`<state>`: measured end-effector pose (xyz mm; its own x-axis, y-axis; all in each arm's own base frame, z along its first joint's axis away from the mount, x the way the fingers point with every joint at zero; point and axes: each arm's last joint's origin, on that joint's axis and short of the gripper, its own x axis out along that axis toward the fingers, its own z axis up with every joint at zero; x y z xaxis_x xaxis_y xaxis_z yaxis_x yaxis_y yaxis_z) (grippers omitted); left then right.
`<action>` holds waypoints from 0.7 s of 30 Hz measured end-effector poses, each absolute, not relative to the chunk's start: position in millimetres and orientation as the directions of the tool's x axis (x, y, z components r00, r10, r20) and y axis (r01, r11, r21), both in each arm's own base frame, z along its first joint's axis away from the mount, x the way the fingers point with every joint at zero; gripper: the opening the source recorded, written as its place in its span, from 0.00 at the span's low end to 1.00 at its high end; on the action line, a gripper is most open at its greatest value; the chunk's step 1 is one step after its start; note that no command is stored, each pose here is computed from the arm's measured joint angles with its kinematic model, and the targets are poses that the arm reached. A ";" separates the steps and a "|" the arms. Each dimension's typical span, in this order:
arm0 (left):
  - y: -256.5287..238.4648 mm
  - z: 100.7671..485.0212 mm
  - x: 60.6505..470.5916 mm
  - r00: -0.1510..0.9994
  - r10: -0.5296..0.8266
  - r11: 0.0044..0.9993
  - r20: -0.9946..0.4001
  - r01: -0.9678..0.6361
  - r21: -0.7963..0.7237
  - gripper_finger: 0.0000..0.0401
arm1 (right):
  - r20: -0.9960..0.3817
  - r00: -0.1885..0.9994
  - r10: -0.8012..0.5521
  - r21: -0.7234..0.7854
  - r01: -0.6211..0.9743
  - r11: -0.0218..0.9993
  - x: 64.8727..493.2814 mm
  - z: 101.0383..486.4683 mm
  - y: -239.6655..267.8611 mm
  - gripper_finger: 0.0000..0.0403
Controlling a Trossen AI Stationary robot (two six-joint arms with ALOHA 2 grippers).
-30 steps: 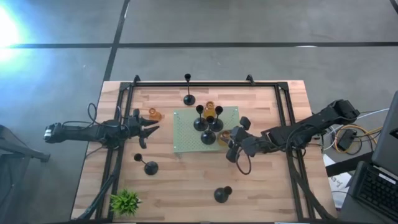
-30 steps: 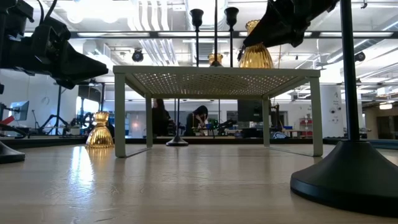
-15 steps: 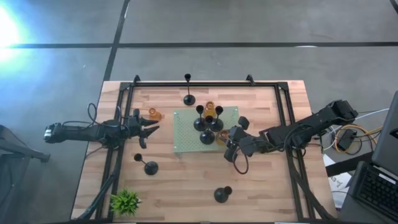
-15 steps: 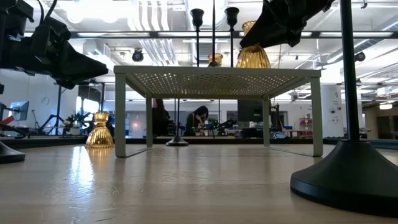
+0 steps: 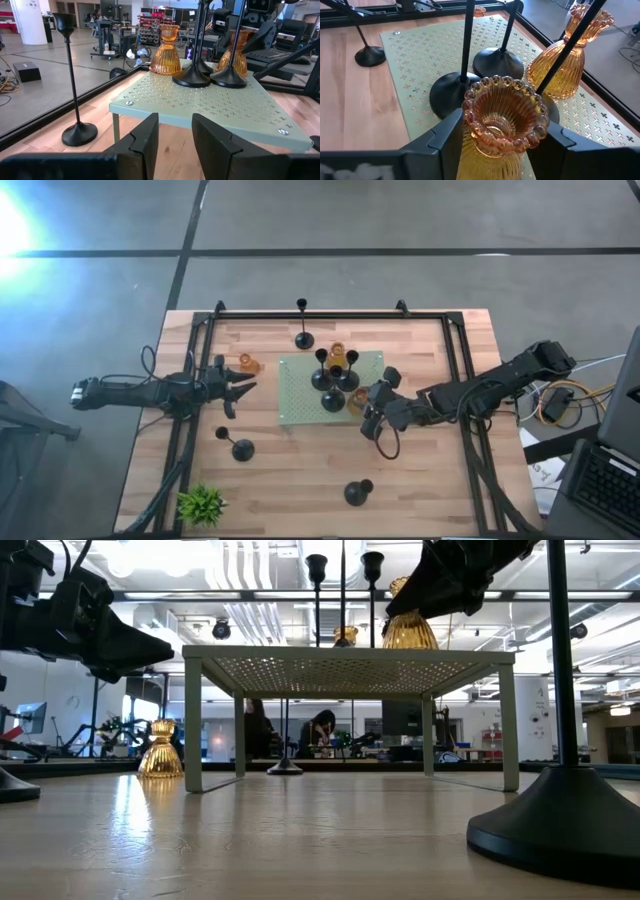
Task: Pick & Place candle stick holders
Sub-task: Put the yellow glass on the shelf, then put the black candle holder on the shelf
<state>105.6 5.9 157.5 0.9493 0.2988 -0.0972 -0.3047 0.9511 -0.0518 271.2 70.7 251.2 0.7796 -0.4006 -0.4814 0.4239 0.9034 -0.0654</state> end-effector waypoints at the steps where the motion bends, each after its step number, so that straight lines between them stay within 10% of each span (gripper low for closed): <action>1: 5.9 157.5 105.6 0.949 0.299 0.951 -0.097 -0.305 -0.052 0.30 | -0.481 0.780 -0.401 -0.065 0.424 0.903 271.2 251.2 70.7 0.47; 21: 5.9 157.4 105.6 0.949 0.299 0.951 -0.098 -0.305 -0.052 0.30 | -0.465 0.805 -0.368 -0.037 0.398 0.917 259.3 266.6 69.4 0.65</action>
